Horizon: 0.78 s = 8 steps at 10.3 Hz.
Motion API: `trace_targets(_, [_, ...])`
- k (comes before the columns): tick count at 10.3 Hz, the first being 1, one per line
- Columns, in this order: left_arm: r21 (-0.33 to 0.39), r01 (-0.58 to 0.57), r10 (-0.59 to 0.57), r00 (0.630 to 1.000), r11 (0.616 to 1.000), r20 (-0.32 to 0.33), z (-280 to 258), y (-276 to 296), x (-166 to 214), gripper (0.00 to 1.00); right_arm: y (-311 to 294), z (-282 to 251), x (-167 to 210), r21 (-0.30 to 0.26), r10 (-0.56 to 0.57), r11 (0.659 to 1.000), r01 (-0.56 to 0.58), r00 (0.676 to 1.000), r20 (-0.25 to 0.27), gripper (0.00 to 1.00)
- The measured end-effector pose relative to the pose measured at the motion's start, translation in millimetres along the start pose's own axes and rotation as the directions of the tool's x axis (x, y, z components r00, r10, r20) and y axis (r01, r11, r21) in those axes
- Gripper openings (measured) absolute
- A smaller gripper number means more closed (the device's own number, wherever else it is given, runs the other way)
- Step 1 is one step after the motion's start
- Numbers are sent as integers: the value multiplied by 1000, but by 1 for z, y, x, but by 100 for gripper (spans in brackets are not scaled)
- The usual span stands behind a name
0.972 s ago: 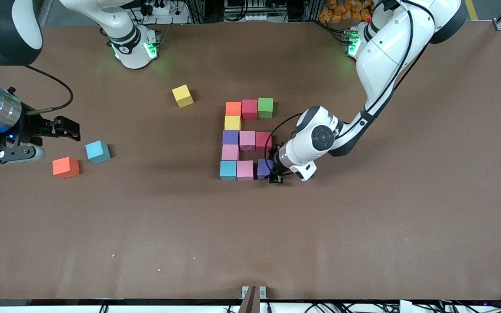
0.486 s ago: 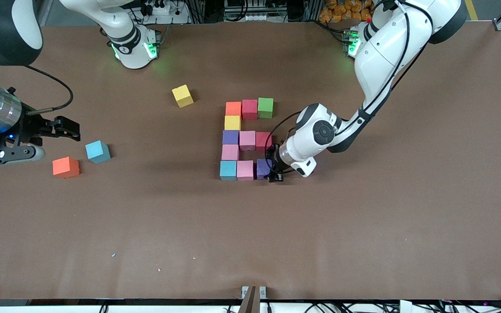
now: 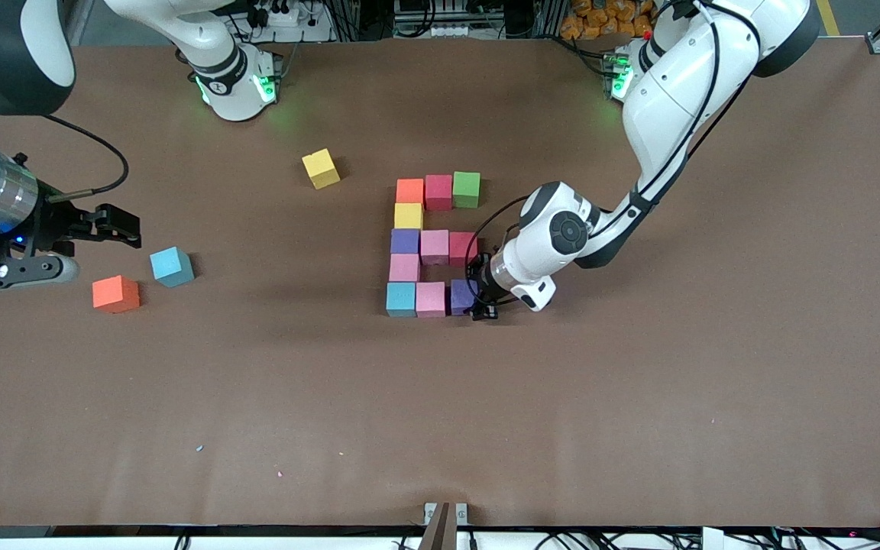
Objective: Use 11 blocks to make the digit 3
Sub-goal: 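Lower the purple cube beside the pink cube with the left gripper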
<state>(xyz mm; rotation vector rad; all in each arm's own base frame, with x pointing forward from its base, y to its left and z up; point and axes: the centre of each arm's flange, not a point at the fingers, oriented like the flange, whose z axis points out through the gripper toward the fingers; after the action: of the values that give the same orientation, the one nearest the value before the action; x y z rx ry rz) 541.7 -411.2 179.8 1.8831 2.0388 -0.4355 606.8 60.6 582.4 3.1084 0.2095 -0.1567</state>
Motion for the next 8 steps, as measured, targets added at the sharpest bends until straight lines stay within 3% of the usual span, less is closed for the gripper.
trace_targets(8, [-4,3,-3,1000,1000,9,1,2,-3,61,0,0,0,0,0,1000,0,1000,0,100])
